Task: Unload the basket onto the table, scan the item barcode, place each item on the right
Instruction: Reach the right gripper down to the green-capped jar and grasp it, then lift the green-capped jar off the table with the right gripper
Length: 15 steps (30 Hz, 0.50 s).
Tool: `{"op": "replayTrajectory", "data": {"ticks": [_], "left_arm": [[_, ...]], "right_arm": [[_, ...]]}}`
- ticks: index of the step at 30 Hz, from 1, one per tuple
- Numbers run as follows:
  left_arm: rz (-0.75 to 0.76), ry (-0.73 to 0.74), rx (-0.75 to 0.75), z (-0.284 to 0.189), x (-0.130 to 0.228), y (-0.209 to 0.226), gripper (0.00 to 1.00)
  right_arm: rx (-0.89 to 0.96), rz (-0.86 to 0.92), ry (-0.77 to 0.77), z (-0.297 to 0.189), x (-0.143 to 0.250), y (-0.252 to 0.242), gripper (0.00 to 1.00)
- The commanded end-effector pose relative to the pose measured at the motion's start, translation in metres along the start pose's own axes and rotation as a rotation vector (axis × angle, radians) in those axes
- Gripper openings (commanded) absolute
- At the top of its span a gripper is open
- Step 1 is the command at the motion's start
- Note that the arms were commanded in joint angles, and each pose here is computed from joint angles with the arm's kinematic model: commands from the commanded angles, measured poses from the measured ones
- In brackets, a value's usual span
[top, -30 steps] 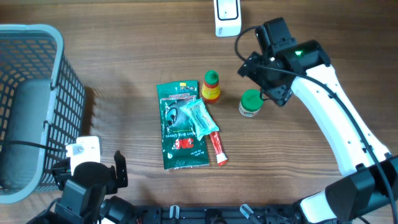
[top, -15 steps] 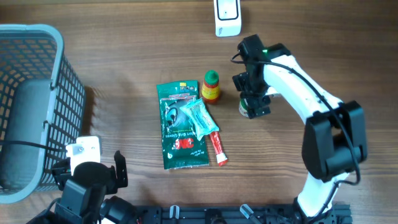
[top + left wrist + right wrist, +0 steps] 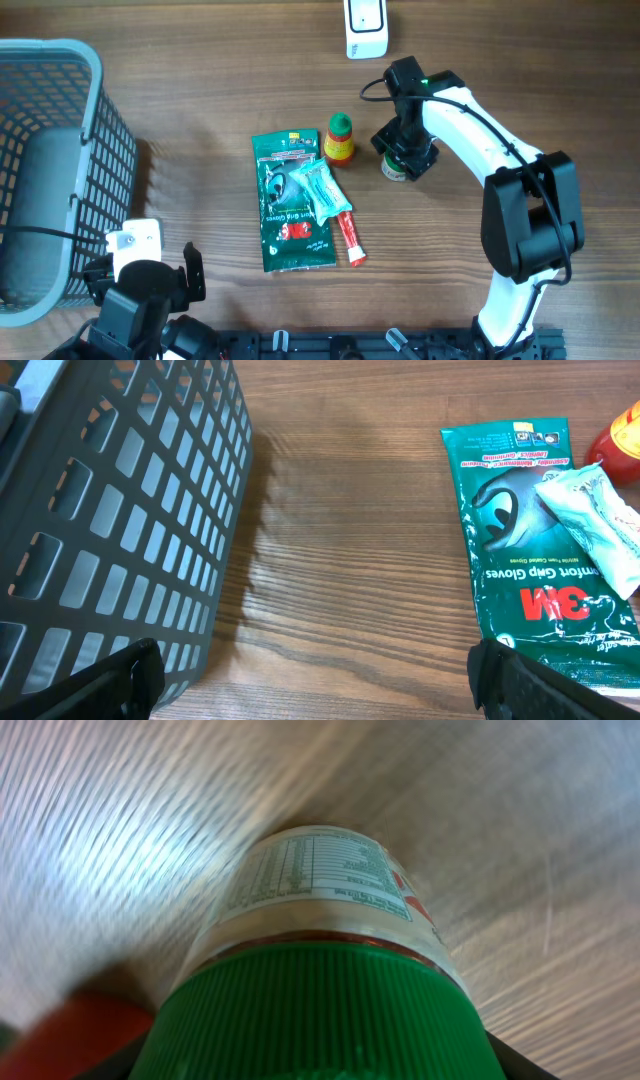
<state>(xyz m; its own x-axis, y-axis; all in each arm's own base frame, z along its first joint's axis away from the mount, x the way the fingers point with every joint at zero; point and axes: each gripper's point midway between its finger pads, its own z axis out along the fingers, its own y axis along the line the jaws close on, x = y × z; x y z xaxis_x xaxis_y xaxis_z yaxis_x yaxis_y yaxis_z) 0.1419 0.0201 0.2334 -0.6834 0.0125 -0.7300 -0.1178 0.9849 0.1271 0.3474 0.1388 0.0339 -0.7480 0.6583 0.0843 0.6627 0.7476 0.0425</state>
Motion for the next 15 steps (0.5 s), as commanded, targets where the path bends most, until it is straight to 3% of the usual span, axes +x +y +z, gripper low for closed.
{"op": "replayTrajectory", "data": {"ticks": [1,3,6,11,15], "left_arm": [[-0.006,-0.007,0.003,-0.001,-0.001,0.0,1.0],[-0.006,-0.007,0.003,-0.001,-0.001,0.0,1.0],[-0.005,-0.007,0.003,-0.001,-0.001,0.0,1.0],[-0.006,-0.007,0.003,-0.001,-0.001,0.0,1.0],[-0.006,-0.007,0.003,-0.001,-0.001,0.0,1.0]], "right_arm": [[0.014,-0.549,-0.018,0.005,-0.006,0.0,0.76],[0.024,-0.668,-0.025,0.002,-0.008,-0.002,0.87],[-0.003,-0.689,-0.056,-0.019,-0.009,0.005,1.0],[-0.067,-0.607,-0.117,-0.061,-0.01,0.016,1.0],[-0.064,-0.574,-0.105,-0.055,-0.013,0.016,1.0]]}}
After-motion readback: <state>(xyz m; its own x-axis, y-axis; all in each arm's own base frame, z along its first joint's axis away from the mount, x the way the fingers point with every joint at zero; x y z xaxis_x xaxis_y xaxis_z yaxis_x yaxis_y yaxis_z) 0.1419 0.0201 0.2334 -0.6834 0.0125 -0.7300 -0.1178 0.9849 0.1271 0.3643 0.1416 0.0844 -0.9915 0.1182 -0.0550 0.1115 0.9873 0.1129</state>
